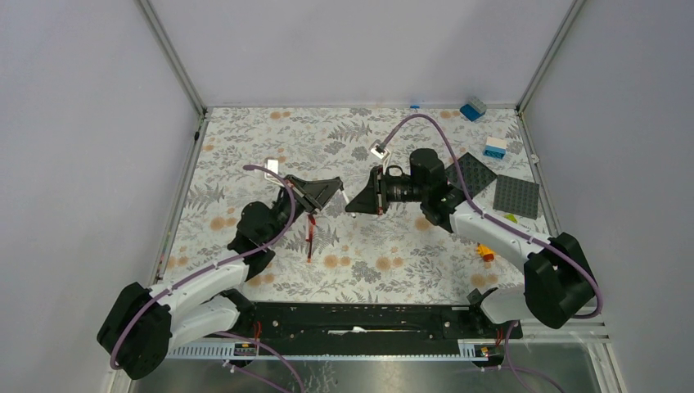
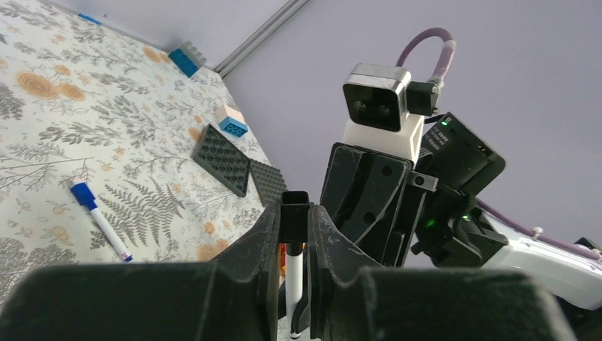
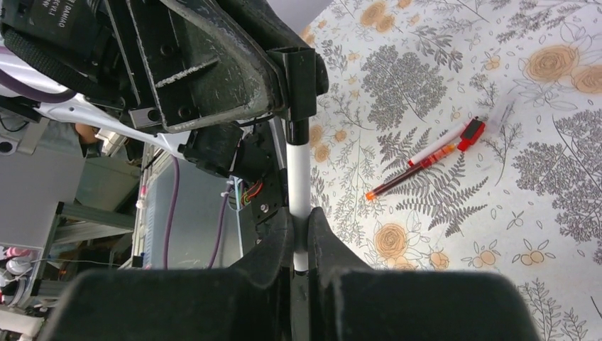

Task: Insert the pens into the pen caps

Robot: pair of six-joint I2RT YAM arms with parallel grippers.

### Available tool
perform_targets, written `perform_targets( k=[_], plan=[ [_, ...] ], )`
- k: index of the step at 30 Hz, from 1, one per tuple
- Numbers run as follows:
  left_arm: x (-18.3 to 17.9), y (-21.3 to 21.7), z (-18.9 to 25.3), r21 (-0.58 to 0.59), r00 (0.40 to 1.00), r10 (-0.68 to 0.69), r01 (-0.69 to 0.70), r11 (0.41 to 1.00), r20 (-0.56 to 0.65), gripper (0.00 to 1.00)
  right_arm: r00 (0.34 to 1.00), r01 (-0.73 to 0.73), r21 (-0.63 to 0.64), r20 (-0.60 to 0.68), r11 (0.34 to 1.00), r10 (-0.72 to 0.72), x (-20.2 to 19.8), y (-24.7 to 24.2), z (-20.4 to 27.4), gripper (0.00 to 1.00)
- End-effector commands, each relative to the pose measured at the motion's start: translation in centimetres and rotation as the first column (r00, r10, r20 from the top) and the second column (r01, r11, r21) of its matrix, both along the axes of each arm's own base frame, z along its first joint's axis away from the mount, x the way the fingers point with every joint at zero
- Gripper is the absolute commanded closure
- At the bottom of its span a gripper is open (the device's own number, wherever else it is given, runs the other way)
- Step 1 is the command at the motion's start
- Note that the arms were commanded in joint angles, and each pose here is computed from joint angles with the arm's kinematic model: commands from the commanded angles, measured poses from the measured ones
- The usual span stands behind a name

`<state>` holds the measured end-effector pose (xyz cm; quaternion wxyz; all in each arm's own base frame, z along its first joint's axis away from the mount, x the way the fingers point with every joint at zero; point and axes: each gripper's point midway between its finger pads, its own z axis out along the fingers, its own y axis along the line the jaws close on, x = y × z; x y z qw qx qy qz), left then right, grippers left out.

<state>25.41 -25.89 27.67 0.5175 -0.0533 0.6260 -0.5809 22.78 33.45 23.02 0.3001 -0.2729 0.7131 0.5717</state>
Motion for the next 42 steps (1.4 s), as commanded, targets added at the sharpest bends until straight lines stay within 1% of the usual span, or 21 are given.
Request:
perform_targets(
  k=[1,5,6,8,13,18,26,28,31,33,35,38,40,41,42],
  plan=[
    [-5.5,-3.7,-5.8,0.140,0.945,-0.281,0.305,0.942,-0.164,1.00,0.933,0.251,0.107,0.236,0.962,-0.270,6.6,-0.2,6.7,1.00],
    [-4.4,-3.7,-7.6,0.179,0.942,-0.224,0.273,0.945,-0.250,1.00,0.884,0.398,-0.045,0.288,0.916,-0.369,9.1,-0.3,4.4,1.00],
    [-3.9,-3.7,-7.8,0.195,0.940,-0.201,0.260,0.946,-0.277,1.00,0.875,0.413,-0.074,0.308,0.908,-0.373,9.3,0.1,4.2,1.00],
    [-3.3,-3.6,-8.8,0.236,0.931,-0.155,0.240,0.942,-0.330,1.00,0.874,0.435,-0.118,0.293,0.892,-0.388,9.8,0.2,2.9,1.00],
    [-3.0,-3.5,-9.7,0.259,0.920,-0.127,0.234,0.937,-0.372,1.00,0.867,0.471,-0.146,0.256,0.870,-0.427,10.6,0.1,1.3,1.00],
    [-3.0,-3.4,-10.4,0.269,0.912,-0.115,0.234,0.934,-0.395,1.00,0.885,0.441,-0.135,0.228,0.888,-0.405,10.0,0.6,0.9,1.00],
    [-2.9,-3.3,-9.0,0.249,0.924,-0.118,0.218,0.944,-0.363,1.00,0.904,0.411,-0.153,0.197,0.898,-0.380,8.6,0.2,-0.4,1.00],
    [-2.7,-3.1,-8.6,0.251,0.930,-0.104,0.202,0.947,-0.354,0.98,0.910,0.401,-0.166,0.181,0.901,-0.372,7.9,-0.1,-1.2,1.00],
    [-2.5,-2.6,-7.7,0.260,0.942,-0.081,0.171,0.950,-0.326,0.84,0.923,0.378,-0.184,0.150,0.908,-0.354,6.3,-0.9,-2.4,1.00],
    [-2.1,-2.1,-7.2,0.285,0.951,-0.051,0.142,0.948,-0.306,0.67,0.932,0.358,-0.198,0.130,0.913,-0.337,5.3,-1.3,-3.3,1.00],
    [-2.0,-1.1,-6.4,0.320,0.958,-0.011,0.106,0.941,-0.285,0.54,0.935,0.355,-0.228,0.109,0.907,-0.338,4.3,-2.0,-4.7,1.00],
    [-1.9,0.6,-5.2,0.384,0.969,0.059,0.040,0.923,-0.241,0.44,0.920,0.391,-0.282,0.103,0.876,-0.377,3.5,-3.8,-6.6,1.00],
    [-2.3,1.7,-4.8,0.424,0.972,0.079,0.024,0.906,-0.223,0.37,0.907,0.420,-0.321,0.104,0.849,-0.409,3.3,-4.8,-7.8,1.00],
    [-2.2,2.3,-4.5,0.443,0.972,0.106,-0.003,0.897,-0.210,0.32,0.900,0.433,-0.336,0.106,0.836,-0.423,3.3,-5.3,-8.0,1.00],
    [-2.4,2.9,-4.3,0.465,0.972,0.119,-0.011,0.885,-0.203,0.24,0.892,0.448,-0.351,0.109,0.822,-0.439,3.4,-5.7,-8.3,1.00]
  ],
)
